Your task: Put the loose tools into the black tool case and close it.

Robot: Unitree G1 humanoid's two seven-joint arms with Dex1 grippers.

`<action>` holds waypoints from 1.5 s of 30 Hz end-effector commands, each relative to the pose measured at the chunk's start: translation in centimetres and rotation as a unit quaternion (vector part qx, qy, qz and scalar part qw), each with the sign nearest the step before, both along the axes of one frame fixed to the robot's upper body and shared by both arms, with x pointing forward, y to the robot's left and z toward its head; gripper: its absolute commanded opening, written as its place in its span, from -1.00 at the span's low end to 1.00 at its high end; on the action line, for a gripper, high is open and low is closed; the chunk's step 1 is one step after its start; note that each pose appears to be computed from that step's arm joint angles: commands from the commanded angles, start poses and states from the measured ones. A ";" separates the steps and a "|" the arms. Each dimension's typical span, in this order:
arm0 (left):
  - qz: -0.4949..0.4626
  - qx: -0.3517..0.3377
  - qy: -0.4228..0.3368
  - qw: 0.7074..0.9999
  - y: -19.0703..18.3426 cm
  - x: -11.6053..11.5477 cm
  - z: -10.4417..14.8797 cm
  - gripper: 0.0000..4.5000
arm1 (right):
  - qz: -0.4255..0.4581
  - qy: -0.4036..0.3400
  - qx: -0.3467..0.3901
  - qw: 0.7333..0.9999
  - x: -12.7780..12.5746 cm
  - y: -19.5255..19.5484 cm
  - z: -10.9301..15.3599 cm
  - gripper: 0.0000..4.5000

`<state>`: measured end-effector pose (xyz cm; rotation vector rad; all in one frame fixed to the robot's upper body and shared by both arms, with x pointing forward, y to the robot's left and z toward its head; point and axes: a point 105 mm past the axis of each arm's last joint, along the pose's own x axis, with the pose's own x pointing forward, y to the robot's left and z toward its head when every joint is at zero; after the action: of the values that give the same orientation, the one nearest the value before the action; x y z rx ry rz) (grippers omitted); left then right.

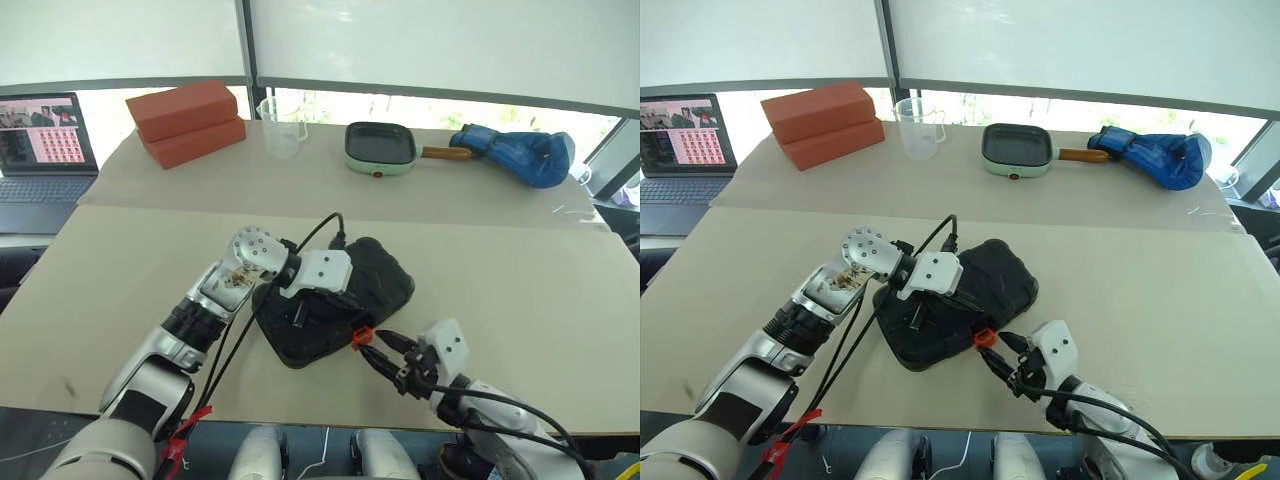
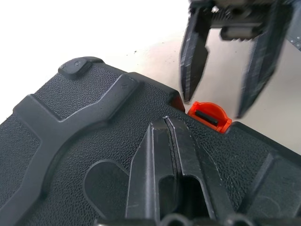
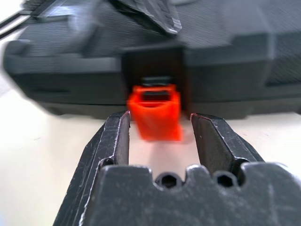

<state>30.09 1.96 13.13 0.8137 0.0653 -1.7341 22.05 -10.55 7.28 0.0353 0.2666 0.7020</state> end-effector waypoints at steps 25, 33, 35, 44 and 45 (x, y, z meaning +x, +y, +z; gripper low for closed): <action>-0.004 0.061 0.020 0.998 0.8 -0.4 -3.0 -1.00 | 0.023 -0.037 0.016 0.999 0.8 1.1 0.8 0.56; -0.005 0.060 0.018 0.998 0.6 -0.4 -3.1 -1.00 | 0.024 -0.044 0.016 0.999 0.6 0.9 0.5 -0.45; -0.005 0.059 0.018 0.998 0.6 -0.4 -3.2 -1.00 | 0.028 -0.044 0.010 0.999 0.4 0.7 0.0 -0.46; -0.006 0.056 0.020 0.998 0.4 -0.5 -3.3 -1.00 | 0.036 -0.093 -0.024 0.995 -0.4 0.1 0.8 -0.46; -0.005 0.056 0.020 0.998 0.4 -0.5 -3.3 -1.00 | 0.035 -0.103 -0.029 0.994 -0.3 0.1 1.2 -0.46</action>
<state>29.84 1.44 13.06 0.8371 0.0304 -1.7538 21.74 -10.28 6.72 -0.0493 0.1676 0.7650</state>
